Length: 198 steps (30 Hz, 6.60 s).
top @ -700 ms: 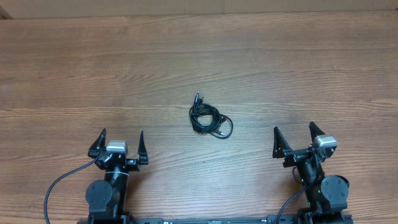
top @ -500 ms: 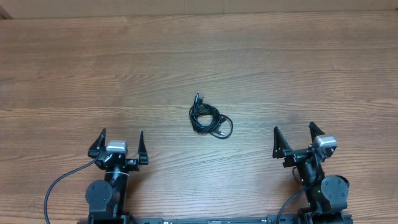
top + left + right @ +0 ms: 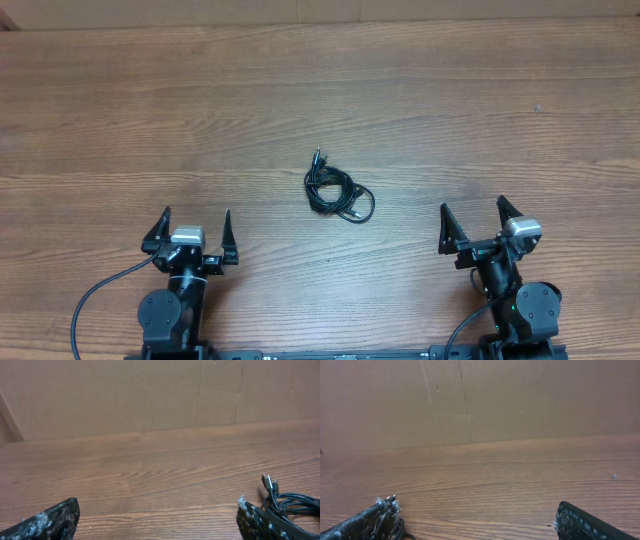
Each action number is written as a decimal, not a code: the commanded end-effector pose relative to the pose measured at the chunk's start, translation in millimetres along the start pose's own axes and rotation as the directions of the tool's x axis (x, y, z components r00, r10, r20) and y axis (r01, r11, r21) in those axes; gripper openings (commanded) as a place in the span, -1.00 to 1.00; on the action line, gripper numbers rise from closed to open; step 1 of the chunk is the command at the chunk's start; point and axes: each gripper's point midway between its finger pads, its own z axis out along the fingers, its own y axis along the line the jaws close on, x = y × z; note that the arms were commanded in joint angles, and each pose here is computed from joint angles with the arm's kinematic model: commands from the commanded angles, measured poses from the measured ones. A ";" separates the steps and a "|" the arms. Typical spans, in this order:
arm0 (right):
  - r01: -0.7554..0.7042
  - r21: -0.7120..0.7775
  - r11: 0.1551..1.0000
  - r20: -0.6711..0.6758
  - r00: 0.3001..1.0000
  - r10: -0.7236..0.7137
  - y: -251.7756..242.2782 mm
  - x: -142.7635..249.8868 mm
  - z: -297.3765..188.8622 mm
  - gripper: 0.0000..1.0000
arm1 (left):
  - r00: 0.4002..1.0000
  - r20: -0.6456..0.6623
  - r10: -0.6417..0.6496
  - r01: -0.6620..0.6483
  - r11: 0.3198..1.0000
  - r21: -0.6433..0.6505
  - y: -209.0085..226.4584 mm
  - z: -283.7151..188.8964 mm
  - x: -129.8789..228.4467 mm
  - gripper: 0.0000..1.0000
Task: Untangle cables
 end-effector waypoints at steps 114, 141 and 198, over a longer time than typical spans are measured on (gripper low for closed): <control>0.004 -0.001 1.000 0.004 1.000 -0.004 0.2 1.7 0.1 1.00 | 0.678 -0.708 -0.198 0.289 0.957 0.009 -23.9 7.3 -40.1 0.99; 0.004 -0.001 1.000 0.004 1.000 -0.004 0.2 1.7 0.1 1.00 | 0.650 -0.759 -0.029 0.278 0.939 0.203 -82.4 52.2 -62.1 0.85; 0.004 -0.001 1.000 0.004 1.000 -0.004 0.2 1.7 0.1 1.00 | 0.499 -0.829 0.251 0.097 0.935 0.341 -163.1 82.3 32.1 0.99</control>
